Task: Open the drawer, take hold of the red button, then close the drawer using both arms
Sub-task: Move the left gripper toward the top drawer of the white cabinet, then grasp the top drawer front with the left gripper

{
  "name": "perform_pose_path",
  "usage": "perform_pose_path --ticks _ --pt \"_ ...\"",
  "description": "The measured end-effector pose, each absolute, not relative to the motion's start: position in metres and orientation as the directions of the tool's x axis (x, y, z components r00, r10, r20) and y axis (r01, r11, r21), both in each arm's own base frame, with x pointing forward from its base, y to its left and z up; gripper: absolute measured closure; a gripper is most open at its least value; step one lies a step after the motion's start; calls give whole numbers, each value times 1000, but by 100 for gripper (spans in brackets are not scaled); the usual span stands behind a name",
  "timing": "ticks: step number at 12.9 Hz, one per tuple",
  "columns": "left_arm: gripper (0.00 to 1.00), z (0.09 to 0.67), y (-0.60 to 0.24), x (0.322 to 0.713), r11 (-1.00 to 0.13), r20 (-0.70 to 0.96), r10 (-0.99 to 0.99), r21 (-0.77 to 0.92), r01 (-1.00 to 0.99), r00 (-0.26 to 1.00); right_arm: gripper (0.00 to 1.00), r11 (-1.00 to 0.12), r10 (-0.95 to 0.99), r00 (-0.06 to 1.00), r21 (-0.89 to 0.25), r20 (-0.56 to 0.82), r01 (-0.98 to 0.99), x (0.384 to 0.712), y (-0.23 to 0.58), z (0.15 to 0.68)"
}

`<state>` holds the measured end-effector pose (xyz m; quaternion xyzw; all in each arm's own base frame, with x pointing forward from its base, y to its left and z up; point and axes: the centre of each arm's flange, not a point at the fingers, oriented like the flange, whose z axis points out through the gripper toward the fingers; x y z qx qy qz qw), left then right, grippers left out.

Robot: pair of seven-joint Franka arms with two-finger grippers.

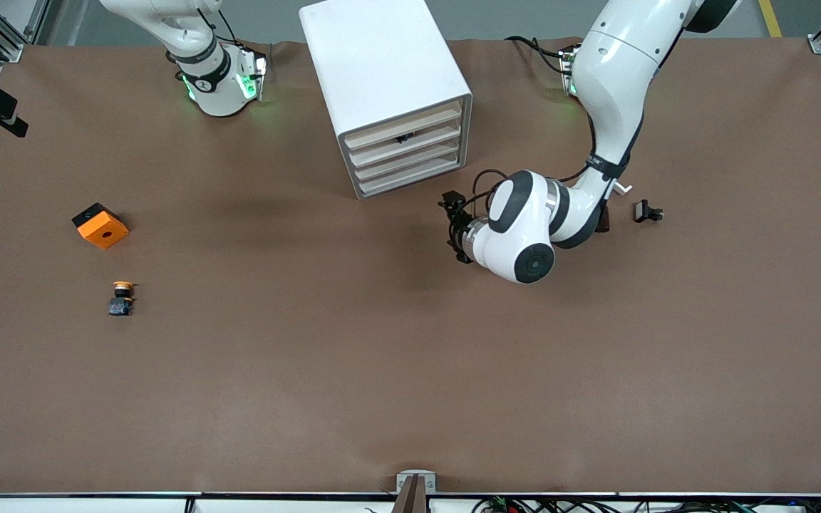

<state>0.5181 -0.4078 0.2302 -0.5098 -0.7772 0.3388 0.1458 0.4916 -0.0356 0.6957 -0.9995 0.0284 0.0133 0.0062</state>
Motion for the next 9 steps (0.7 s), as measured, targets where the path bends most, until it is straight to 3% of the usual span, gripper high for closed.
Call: perform_pose_path --ticks 4,9 --pt "0 230 -426 484 192 -72 901 -818 543 -427 0 -998 -57 998 -12 -29 -57 491 -36 696" --pt "0 219 -449 452 132 -61 921 -880 455 -384 0 -998 -58 998 -11 -31 -58 491 -36 695"
